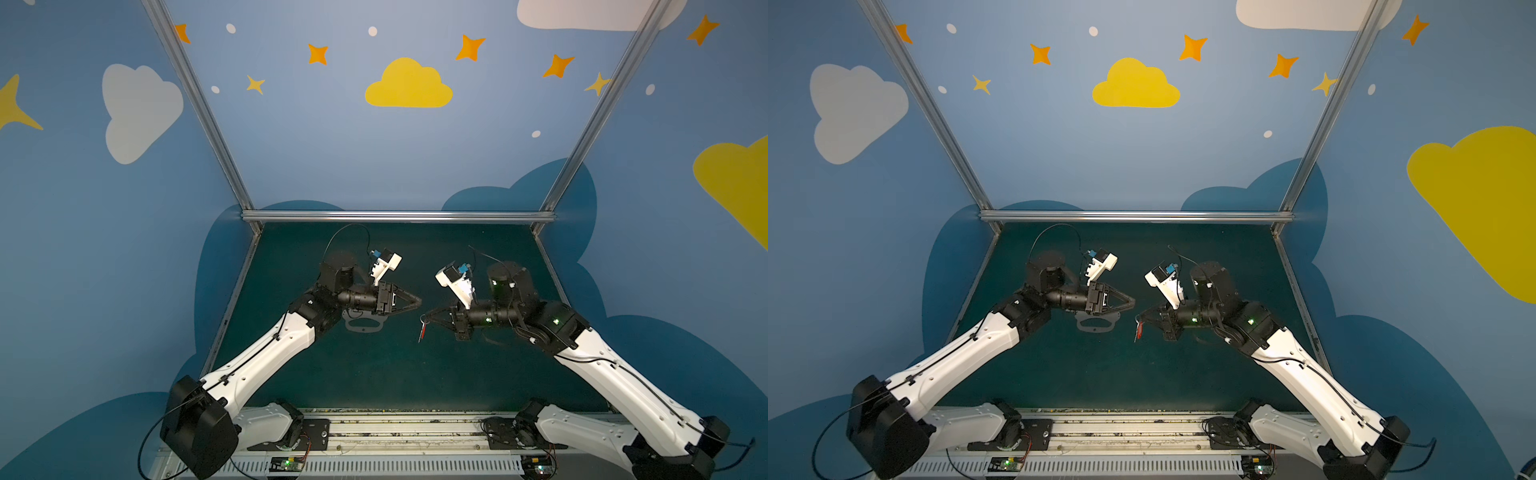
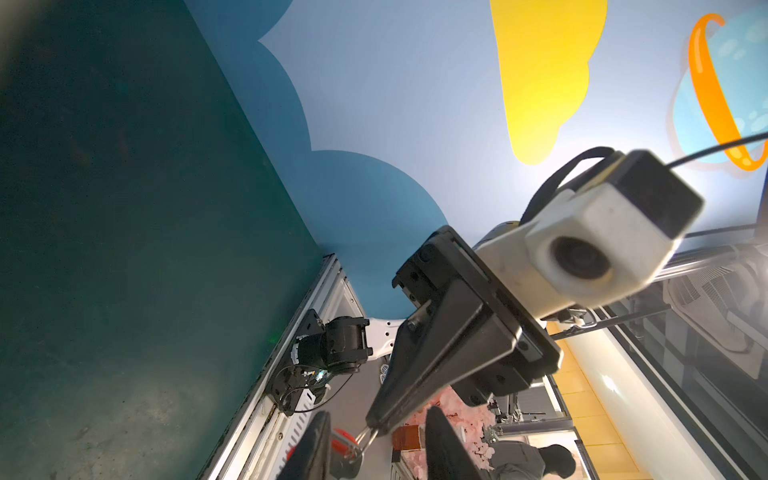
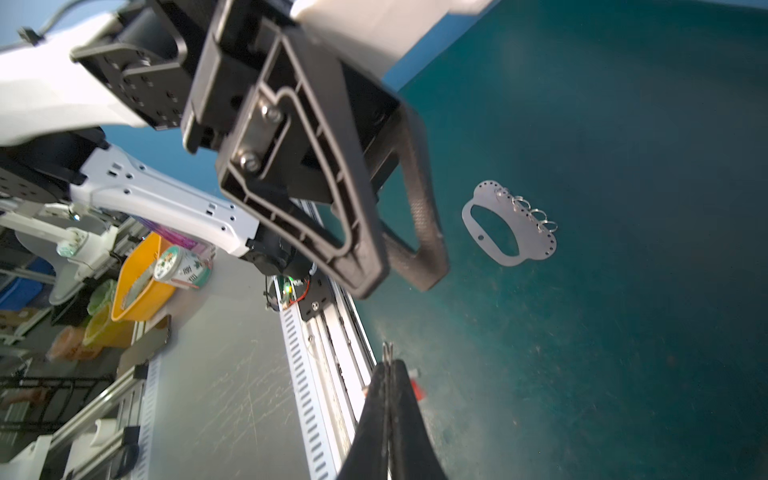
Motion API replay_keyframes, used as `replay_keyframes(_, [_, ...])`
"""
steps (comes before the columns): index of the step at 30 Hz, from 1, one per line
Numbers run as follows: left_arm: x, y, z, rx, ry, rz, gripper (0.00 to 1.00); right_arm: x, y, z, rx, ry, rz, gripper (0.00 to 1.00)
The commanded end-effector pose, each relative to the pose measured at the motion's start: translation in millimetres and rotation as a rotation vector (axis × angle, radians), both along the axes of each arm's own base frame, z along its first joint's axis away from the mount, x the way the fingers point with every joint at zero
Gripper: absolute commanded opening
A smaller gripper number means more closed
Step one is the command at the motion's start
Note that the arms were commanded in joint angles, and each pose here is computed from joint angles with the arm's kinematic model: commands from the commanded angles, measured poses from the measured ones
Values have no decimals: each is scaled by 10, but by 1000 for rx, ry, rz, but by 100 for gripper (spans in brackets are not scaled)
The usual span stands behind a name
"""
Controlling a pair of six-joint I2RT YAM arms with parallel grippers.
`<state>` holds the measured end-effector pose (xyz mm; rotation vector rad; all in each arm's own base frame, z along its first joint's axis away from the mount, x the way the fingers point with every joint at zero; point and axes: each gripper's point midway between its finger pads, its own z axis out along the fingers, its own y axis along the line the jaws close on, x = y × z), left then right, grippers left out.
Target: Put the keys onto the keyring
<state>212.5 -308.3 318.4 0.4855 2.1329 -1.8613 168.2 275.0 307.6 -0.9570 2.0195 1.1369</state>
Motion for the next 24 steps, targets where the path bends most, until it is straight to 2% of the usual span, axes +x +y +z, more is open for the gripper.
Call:
replay_keyframes(1, [-98,27,159,-14,-56,-33,37,14,-11,226,108,-21,-4,2])
replay_keyframes(11, [-172,-118,189,14,-94,-60,32,66,-98,388,207,-22,-27,3])
replay_keyframes(24, [-113,-175,235,17,-111,-37,15,23,-93,411,227,-17,-8,3])
